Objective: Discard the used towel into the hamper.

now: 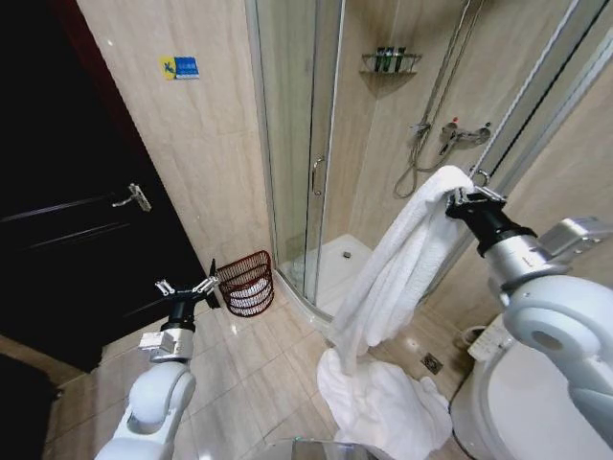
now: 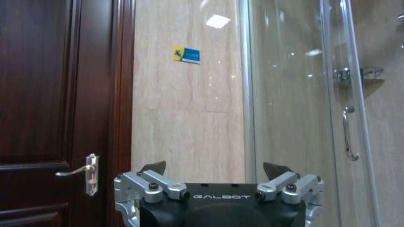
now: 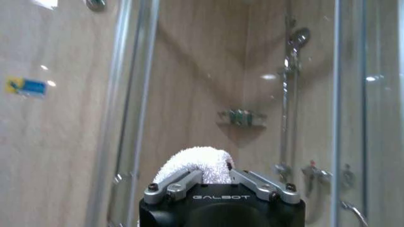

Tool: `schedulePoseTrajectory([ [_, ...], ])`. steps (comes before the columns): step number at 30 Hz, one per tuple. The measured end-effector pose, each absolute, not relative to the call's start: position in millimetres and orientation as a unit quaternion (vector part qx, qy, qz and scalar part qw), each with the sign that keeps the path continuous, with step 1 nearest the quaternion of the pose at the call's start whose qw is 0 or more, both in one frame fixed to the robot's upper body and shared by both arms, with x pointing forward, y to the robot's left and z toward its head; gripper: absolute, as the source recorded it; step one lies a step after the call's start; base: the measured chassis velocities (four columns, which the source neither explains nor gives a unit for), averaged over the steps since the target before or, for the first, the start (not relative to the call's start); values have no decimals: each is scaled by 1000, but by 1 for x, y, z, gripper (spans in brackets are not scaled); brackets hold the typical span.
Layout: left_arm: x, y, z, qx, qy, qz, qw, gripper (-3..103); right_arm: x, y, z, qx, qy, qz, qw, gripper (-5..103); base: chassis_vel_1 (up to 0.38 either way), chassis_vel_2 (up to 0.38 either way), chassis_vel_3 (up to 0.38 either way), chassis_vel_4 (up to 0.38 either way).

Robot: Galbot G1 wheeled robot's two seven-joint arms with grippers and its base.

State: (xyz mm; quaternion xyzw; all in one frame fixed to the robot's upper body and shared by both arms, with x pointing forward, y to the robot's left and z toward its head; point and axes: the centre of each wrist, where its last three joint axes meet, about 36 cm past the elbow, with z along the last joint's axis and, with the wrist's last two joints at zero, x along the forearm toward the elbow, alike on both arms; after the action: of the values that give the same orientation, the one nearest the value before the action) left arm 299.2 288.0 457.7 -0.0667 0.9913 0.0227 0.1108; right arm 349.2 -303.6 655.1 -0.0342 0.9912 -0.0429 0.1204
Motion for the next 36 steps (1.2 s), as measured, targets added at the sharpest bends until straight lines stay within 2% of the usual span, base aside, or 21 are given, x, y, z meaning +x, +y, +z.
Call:
schedulePoseTrajectory([
  [18,299,290,461,-54,993,29,98,100,333,-289,651,-41,990,-49,128,2,8,9,7,5],
  [36,291,285,461,-58,993,43,94,100,339,-290,664,-44,989,-33,136,2,100,94,96,90],
])
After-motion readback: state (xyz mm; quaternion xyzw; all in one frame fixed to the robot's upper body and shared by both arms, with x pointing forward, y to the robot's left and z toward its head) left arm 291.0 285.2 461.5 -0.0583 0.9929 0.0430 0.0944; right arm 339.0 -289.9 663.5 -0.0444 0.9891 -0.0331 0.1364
